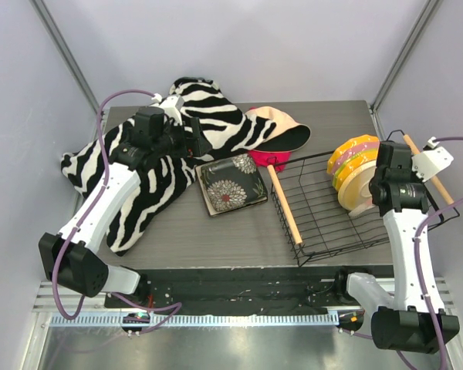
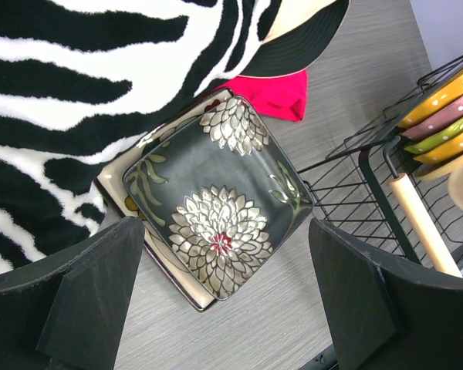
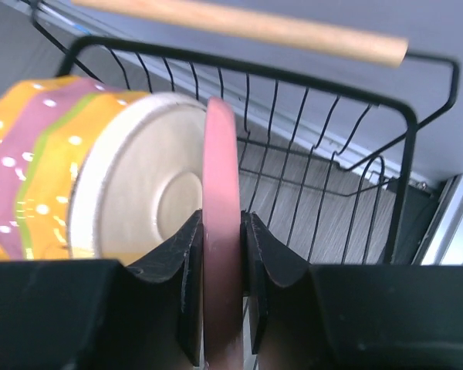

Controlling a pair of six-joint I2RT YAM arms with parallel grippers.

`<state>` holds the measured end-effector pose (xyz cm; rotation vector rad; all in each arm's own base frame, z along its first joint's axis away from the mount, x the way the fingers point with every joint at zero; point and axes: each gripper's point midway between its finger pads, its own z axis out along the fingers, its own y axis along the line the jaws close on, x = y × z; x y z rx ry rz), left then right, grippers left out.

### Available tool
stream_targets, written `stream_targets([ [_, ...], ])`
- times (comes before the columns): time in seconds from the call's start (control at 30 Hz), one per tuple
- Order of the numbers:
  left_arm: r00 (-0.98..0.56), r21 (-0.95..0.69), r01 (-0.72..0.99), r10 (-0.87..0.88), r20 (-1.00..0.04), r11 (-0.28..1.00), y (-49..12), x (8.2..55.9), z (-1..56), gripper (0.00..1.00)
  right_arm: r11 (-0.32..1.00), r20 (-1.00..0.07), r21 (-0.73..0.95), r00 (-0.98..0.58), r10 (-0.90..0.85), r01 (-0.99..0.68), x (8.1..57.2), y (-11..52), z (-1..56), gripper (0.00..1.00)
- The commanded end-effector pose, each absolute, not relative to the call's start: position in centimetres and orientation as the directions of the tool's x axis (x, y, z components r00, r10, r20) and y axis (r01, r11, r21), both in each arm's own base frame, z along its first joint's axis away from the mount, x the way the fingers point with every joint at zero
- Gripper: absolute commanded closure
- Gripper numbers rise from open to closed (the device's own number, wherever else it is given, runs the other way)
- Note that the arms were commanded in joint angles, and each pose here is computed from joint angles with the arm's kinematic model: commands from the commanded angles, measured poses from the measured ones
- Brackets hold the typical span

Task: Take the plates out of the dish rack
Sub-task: Unload the plate from the dish rack.

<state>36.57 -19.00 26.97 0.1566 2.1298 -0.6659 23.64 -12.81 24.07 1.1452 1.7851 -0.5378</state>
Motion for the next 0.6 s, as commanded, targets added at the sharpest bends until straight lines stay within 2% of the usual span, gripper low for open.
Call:
stream_targets([
  [0.0,-0.549,-0.402,0.384,-0.145,-0.823,0.831,-19.1,36.3,29.4,0.07,0.466,-0.923,0.234,0.045,0.382,0.853,23.3,-13.9,32.8,0.99],
  [0.27,-0.547,-0.406,0.389,-0.147,-0.824,0.827,-19.2,36.2,29.7,0.07,0.548,-0.911,0.265,0.021,0.411,0.794,24.1,-12.5,34.1,0.99],
  [0.37,-0.548,-0.407,0.391,-0.147,-0.824,0.825,-19.2,36.2,29.6,0.07,0.588,-0.91,0.299,0.04,0.412,0.752,24.1,-11.8,36.3,0.99],
  [0.4,-0.554,-0.418,0.399,-0.149,-0.819,0.816,-19.5,36.1,29.5,0.07,0.625,-0.907,0.323,0.045,0.418,0.71,24.1,-11.1,38.3,0.99],
  [0.57,-0.573,-0.465,0.429,-0.165,-0.803,0.774,-20.5,35.7,29.8,0.07,0.746,-0.899,0.374,0.019,0.437,0.551,24.8,-8.1,41.5,0.99],
])
